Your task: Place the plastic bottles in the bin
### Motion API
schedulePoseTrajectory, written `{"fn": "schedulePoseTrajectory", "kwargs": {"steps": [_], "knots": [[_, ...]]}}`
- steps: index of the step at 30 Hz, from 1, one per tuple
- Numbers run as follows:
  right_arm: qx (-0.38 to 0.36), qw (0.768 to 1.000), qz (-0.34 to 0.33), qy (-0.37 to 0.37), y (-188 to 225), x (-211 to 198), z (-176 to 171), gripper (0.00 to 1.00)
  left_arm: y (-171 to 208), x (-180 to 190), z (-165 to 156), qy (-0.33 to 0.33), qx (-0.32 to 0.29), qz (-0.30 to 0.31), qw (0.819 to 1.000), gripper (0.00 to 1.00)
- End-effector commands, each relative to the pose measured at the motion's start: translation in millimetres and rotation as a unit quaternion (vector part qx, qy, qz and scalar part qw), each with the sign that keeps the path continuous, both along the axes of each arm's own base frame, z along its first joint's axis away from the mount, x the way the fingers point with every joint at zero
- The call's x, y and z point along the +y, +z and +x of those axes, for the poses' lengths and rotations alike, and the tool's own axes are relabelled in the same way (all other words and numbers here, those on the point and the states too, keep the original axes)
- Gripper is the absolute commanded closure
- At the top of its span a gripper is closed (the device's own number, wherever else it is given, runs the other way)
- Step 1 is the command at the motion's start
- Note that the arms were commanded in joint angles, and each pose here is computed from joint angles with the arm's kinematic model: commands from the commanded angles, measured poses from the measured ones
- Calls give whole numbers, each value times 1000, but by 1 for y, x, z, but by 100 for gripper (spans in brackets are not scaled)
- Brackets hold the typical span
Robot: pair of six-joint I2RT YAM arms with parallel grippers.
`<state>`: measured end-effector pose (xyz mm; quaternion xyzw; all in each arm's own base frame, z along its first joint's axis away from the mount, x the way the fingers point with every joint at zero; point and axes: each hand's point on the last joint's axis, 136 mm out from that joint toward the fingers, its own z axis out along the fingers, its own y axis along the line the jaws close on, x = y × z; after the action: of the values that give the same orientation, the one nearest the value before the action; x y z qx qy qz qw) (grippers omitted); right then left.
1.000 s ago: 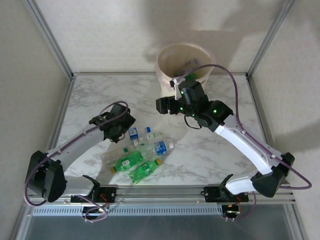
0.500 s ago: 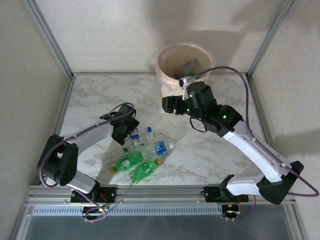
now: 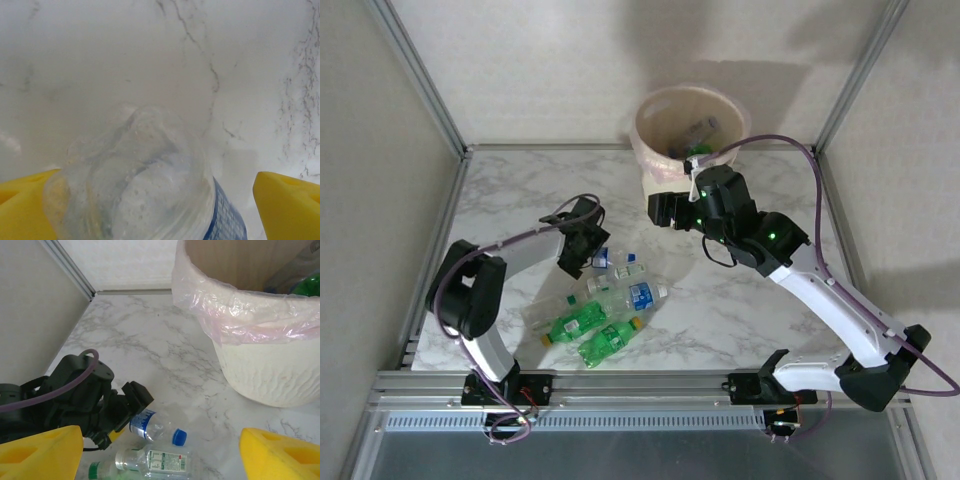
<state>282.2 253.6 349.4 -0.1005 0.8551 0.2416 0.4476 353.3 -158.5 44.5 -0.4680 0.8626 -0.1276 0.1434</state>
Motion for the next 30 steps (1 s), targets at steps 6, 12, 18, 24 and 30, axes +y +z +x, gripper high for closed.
{"fn": "schedulePoseTrajectory", "kwargs": {"steps": [6,12,18,24,30], "knots": [[4,1000,-2,-14,-1,-8,-6,18,-14,-10,23,6,4,-10,1000,12],[0,1000,-5,-26,0,-15,-8,20,-16,-11,30,-1,7,-5,1000,19],[-2,999,-5,-36,0,-19,-7,21,-13,-8,38,-1,1,-1,1000,28],[-4,999,-5,-39,-1,-19,-5,21,-2,-6,45,-3,-13,6,1000,36],[-7,999,-2,-33,2,-16,-5,22,26,-8,56,-11,-43,4,999,39]]}}
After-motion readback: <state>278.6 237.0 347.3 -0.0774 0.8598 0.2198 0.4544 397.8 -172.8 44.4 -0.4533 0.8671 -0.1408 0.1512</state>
